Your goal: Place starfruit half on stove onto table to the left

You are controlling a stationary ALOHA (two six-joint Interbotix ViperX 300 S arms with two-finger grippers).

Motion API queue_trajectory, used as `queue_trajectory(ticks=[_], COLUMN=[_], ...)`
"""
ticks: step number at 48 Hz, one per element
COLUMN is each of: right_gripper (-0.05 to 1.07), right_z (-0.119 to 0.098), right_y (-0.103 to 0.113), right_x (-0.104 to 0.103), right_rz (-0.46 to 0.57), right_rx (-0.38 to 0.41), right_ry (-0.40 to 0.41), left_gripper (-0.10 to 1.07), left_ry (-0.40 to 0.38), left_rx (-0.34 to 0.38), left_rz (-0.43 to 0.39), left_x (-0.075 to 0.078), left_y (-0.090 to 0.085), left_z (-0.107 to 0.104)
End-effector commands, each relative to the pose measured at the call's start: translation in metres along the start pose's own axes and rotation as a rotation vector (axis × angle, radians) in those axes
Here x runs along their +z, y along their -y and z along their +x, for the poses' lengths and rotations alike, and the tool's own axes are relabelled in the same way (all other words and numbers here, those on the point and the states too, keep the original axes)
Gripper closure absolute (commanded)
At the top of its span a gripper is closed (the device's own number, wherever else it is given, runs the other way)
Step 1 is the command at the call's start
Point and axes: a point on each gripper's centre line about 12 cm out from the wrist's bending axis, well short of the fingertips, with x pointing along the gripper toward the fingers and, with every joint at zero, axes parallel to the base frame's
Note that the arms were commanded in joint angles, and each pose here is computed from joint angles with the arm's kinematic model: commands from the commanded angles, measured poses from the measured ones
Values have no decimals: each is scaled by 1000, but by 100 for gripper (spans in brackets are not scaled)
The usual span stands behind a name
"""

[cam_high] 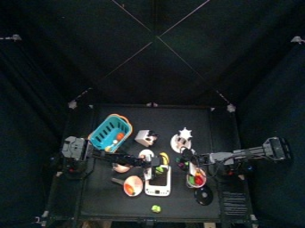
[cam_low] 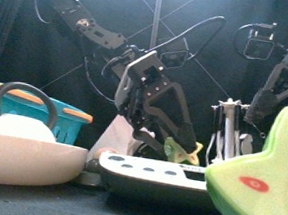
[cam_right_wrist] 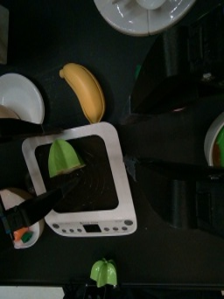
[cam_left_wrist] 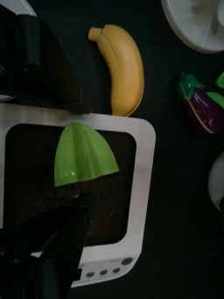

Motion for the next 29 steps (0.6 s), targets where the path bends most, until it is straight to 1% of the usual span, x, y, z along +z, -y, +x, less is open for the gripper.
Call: queue_trajectory(ticks=[1,9,20,29], right_gripper=[28,28,28,28], right_z=[-1,-1,-1,-1], right_y=[-2,-2,-1,-1], right_x=[6,6,5,5], right_rz=[4,4,5,5], right_rx=[7,7,6,5], right_ry=[23,23,22,21], left_gripper=[-4,0,9,14], left_ry=[49,47,40,38], left_rx=[-4,-2,-2,-1], left_rz=[-3,-4,-4,-8], left_x=[17,17,15,15], left_y=[2,1,1,0], left_z=[-2,-2,-2,-2])
